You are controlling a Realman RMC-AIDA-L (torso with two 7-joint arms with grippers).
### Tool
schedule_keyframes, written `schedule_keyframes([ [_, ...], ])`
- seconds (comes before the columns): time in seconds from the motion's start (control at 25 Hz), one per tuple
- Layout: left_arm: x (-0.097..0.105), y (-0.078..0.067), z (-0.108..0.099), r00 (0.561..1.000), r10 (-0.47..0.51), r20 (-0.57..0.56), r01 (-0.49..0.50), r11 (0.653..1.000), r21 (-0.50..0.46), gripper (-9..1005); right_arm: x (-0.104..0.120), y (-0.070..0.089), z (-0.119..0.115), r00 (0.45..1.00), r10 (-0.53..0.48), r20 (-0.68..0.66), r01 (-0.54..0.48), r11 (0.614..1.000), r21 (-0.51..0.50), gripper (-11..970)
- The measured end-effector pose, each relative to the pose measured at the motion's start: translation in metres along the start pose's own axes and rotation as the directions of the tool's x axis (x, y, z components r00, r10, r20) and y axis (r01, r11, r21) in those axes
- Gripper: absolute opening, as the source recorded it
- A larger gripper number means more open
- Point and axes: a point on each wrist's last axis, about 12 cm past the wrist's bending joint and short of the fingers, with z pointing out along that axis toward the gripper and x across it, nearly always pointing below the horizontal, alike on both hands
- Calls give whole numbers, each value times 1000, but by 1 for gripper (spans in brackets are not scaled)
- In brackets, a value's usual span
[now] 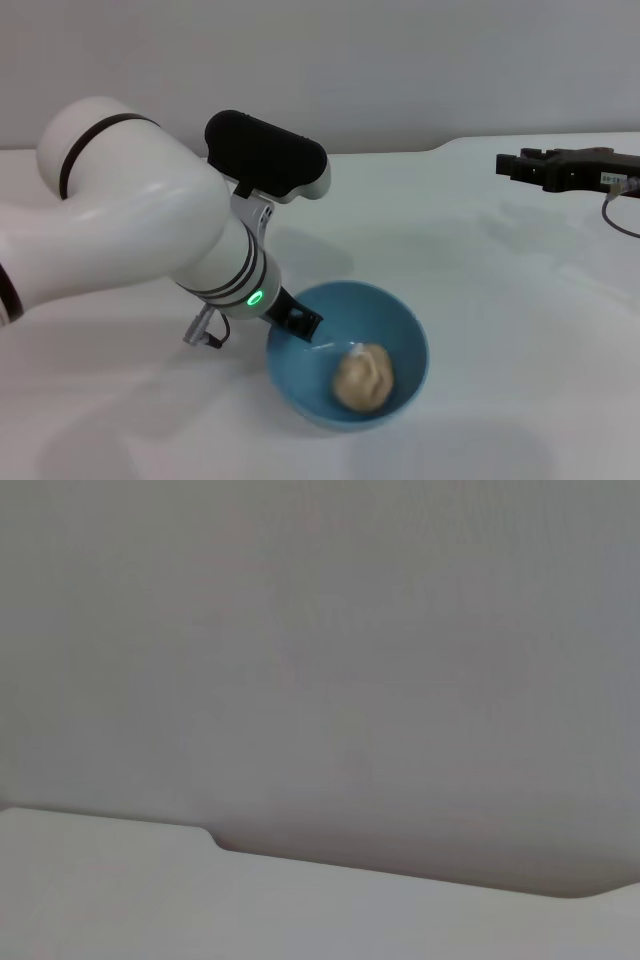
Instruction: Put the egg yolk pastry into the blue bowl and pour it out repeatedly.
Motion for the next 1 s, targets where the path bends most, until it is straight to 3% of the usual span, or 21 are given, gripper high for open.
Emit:
schedule_keyframes([
  [0.4, -2, 3, -2, 1000, -3, 4, 3, 1000, -8, 419, 1, 0, 0, 1000, 9, -3, -9, 1000, -1, 388],
  [0.68, -21, 18, -17, 997, -28, 69, 32, 998, -55, 420, 3, -1, 0, 1000, 16, -8, -16, 1000, 0, 388],
  [0.92, -40, 38, -31, 971, 31, 238, 11, 984, -177, 420, 7, -3, -2, 1000, 25, -9, -25, 1000, 6, 388],
  [1.0, -41, 48, -33, 960, 3, 280, 49, 982, -180, 420, 9, -4, -3, 1000, 29, -10, -29, 1000, 8, 388],
])
